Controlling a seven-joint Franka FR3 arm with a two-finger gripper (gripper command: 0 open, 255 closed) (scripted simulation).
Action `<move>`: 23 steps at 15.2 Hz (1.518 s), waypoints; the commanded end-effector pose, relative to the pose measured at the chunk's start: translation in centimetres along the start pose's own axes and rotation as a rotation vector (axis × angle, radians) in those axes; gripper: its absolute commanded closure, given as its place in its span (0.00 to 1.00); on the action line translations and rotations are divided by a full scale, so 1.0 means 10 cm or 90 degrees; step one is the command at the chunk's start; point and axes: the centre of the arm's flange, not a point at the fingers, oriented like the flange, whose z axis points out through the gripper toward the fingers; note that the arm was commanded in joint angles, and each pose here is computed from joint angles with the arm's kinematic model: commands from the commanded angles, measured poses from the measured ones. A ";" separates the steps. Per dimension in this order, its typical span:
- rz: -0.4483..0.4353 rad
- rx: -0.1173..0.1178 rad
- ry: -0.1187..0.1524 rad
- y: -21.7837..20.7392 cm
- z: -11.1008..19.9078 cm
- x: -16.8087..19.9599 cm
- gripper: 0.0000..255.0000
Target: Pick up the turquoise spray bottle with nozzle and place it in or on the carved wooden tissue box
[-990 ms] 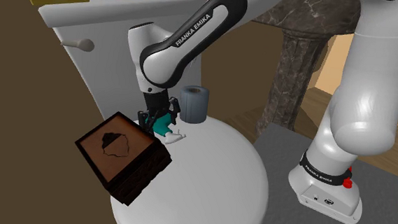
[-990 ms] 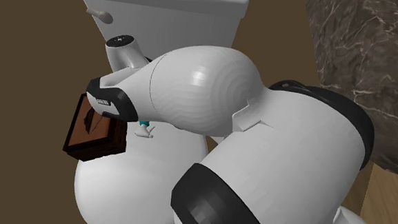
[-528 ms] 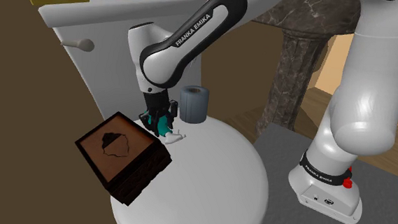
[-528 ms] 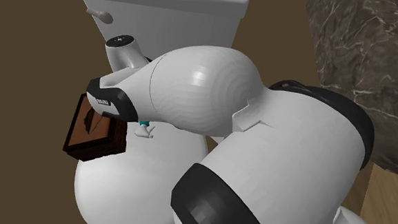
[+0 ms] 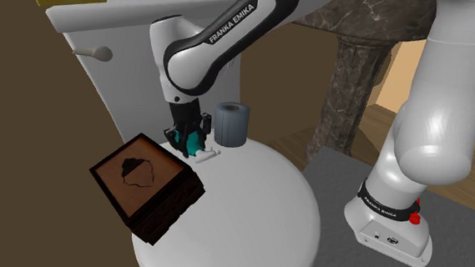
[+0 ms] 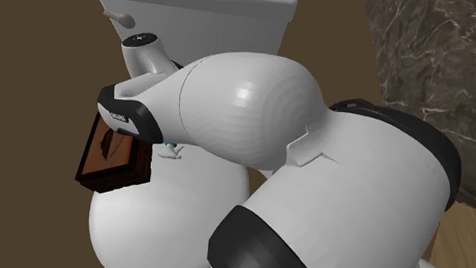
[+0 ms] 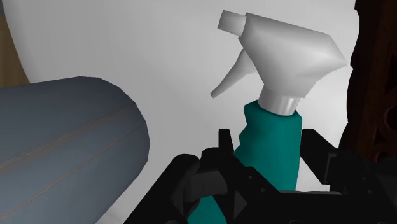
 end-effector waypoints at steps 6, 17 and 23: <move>0.000 0.000 0.000 -0.01 -0.36 -0.04 1.00; 0.000 0.000 0.000 -0.03 -0.94 -0.09 1.00; 0.000 0.000 0.000 -0.04 -1.26 -0.12 1.00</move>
